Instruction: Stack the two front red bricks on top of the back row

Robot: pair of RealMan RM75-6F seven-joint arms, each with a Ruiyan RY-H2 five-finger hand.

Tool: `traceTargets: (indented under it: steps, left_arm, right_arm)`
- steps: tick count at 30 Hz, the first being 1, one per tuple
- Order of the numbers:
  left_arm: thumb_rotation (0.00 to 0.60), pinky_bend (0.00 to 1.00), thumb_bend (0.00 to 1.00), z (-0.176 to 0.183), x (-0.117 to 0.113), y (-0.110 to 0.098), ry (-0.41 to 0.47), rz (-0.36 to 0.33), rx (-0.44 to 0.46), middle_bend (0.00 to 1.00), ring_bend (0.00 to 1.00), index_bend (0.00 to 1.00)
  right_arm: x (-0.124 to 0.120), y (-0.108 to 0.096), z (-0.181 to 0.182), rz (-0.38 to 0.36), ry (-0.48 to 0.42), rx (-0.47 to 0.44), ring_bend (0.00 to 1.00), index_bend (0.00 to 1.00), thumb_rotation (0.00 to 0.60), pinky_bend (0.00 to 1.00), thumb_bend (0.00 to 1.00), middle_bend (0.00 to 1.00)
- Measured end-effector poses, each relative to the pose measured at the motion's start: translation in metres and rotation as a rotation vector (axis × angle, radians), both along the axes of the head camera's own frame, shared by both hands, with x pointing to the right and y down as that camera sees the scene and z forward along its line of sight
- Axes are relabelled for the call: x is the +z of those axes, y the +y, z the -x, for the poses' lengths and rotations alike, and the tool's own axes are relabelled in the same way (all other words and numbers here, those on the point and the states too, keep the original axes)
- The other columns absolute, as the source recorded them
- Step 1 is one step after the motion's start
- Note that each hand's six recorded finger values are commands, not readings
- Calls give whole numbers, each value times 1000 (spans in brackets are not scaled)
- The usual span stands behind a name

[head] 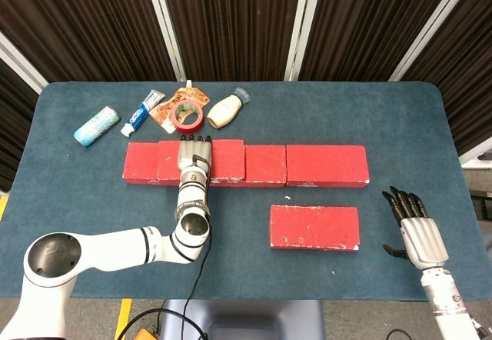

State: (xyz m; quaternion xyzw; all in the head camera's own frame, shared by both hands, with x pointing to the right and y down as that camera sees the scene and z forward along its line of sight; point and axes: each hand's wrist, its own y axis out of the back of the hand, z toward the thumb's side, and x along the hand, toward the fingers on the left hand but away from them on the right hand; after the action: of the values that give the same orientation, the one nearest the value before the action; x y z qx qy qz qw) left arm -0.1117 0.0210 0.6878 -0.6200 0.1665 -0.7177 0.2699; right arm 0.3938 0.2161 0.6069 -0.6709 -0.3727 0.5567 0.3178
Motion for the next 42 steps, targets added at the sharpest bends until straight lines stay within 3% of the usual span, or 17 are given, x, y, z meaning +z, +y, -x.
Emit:
traceTargets:
  steps: [42]
  left_arm:
    - [600,10,239,-7,3,-1,-14,-1,10,23,0,0]
  right_arm:
    - [0,0,-1,6,-2,7,0,46,600,0,0,107]
